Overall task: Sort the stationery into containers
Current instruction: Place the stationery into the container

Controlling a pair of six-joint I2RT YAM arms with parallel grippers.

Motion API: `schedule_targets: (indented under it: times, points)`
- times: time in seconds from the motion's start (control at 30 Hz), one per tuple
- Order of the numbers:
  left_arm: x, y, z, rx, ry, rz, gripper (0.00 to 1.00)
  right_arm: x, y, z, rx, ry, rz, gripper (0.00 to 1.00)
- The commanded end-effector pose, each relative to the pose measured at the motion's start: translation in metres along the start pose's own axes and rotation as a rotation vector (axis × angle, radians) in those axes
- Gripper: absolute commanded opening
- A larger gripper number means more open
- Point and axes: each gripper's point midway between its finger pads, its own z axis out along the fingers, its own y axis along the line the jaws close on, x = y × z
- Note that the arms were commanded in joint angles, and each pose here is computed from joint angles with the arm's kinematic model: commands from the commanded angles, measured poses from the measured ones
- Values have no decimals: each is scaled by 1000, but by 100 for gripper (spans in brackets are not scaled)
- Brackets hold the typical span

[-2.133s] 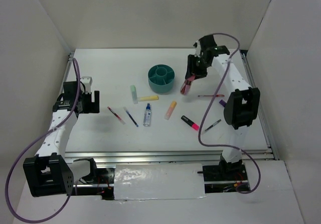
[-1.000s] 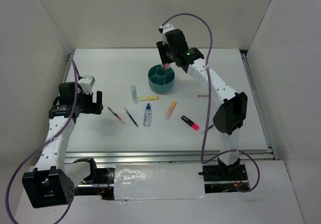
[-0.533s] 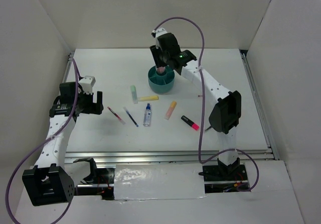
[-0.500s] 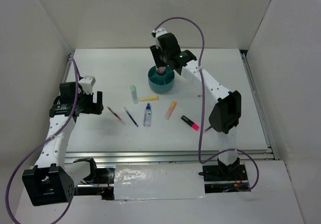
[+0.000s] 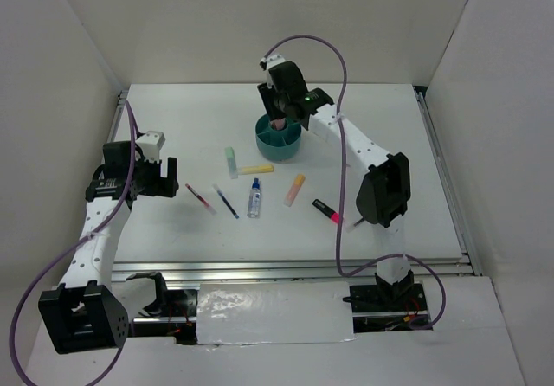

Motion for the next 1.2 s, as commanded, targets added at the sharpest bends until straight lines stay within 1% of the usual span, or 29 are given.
schedule_targets:
  times: [0.0, 0.17, 0.2, 0.23, 0.27, 0.4, 0.5, 0.57, 0.6, 0.7, 0.73, 0.77, 0.8, 0.87, 0.93, 1.03, 1.07, 1.1, 1.13, 1.17]
  points:
    - [-7, -1, -1, 20, -22, 10, 99, -39, -1, -6, 0, -120, 36, 0]
    - [-7, -1, 0, 21, -19, 10, 99, -35, -1, -3, -8, -106, 31, 0]
    - [-6, -1, 0, 21, -17, 9, 99, -34, 1, -2, -14, -102, 29, 1]
    - [-6, -1, 0, 16, -18, 8, 99, -32, 1, -1, -14, -95, 29, 7]
    - [-8, 1, -1, 8, -24, 2, 99, -30, -1, 1, -13, -88, 27, 20]
    - [-8, 8, -1, -40, -28, -16, 99, -24, -2, 5, -22, -67, 37, 31]
    - [-9, 10, -1, -49, -28, -22, 99, -20, -4, 8, -27, -54, 46, 35]
    - [-7, 10, 0, -53, -18, -28, 99, -18, -4, 8, -34, -48, 46, 42]
    - [-8, 10, 0, -52, -20, -27, 99, -17, -5, 9, -34, -44, 47, 49]
    - [-7, 9, 0, -42, -17, -28, 99, -16, -6, 9, -43, -42, 49, 61]
    - [-7, 7, 0, -31, -15, -22, 99, -17, -6, 9, -43, -44, 49, 69]
    - [-6, 5, 0, -20, -15, -19, 99, -18, -6, 9, -38, -47, 50, 75]
    - [-6, 3, 1, -9, -12, -13, 98, -20, -7, 8, -33, -51, 80, 85]
    - [-7, 1, -1, 2, -18, -11, 96, -27, -8, 3, -33, -68, 83, 94]
    - [-8, 1, -2, -2, -28, -12, 96, -35, -8, -3, -37, -86, 82, 98]
    - [-13, 2, -7, -8, -50, -4, 93, -52, -10, -23, -39, -126, 84, 98]
    - [-17, 1, -13, -9, -75, 4, 92, -62, -16, -38, -37, -154, 92, 98]
    - [-19, 0, -16, -11, -93, 6, 91, -63, -17, -45, -33, -159, 98, 99]
    - [-27, -1, -25, -18, -140, 18, 91, -65, -21, -53, -30, -169, 106, 99]
    - [-26, -2, -26, -17, -156, 22, 91, -75, -28, -73, -25, -203, 117, 99]
